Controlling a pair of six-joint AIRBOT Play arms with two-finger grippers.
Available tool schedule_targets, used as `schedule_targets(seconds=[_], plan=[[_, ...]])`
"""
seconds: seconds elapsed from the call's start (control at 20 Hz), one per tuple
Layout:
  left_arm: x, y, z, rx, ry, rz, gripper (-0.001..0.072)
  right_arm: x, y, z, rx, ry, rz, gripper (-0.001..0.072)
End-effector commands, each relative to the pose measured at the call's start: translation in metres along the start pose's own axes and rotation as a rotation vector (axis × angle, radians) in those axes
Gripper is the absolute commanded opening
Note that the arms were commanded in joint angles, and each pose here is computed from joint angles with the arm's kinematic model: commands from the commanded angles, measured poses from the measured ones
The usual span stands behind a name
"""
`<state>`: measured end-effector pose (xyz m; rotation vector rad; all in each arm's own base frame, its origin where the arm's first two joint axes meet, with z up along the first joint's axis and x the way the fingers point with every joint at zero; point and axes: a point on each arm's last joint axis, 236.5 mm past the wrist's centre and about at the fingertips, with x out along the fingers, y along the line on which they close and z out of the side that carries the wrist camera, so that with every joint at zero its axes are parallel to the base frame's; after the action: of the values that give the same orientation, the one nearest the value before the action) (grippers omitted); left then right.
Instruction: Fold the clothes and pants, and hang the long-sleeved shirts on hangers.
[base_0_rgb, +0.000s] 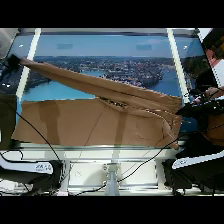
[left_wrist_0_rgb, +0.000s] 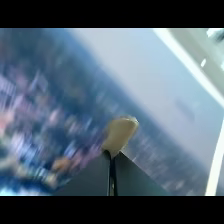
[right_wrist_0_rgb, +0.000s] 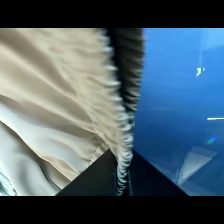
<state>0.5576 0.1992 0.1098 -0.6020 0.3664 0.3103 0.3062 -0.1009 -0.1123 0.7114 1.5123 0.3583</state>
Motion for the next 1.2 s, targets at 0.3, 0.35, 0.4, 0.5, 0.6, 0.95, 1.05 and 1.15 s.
schedule_targets(seconds=[0.3, 0.35, 0.4, 0.5, 0.6, 0.95, 1.05, 1.15], plan=[[-0.139, -0.082, 0.101, 0.234, -0.249, -0.089, 0.0016, 0.0, 0.001, -0.002, 0.001, 0.009, 0.006, 0.0029], [-0.133, -0.075, 0.086, 0.245, -0.182, -0.068, 0.0016, 0.0, 0.001, -0.002, 0.001, 0.009, 0.006, 0.0029], [-0.125, -0.065, 0.07, 0.242, -0.117, -0.04, 0.0016, 0.0, 0.001, -0.002, 0.001, 0.009, 0.005, 0.0029], [-0.1, -0.04, 0.045, 0.233, -0.024, 0.02, 0.0016, 0.0, 0.001, -0.002, -0.001, 0.006, 0.003, 0.0029], [-0.065, -0.018, 0.023, 0.194, 0.03, 0.051, 0.0016, 0.0, 0.0, -0.002, -0.003, 0.005, 0.002, 0.0029], [0.022, 0.008, -0.044, 0.057, 0.103, 0.049, 0.0017, 0.0, -0.004, 0.005, -0.002, -0.021, -0.018, 0.0029], [0.008, -0.004, -0.038, 0.072, 0.114, 0.03, 0.0015, 0.0, -0.004, 0.005, 0.0, -0.021, -0.017, 0.0029], [-0.024, -0.004, -0.029, 0.223, 0.156, 0.073, 0.0014, 0.0, -0.004, 0.005, 0.003, -0.02, -0.017, 0.003]])
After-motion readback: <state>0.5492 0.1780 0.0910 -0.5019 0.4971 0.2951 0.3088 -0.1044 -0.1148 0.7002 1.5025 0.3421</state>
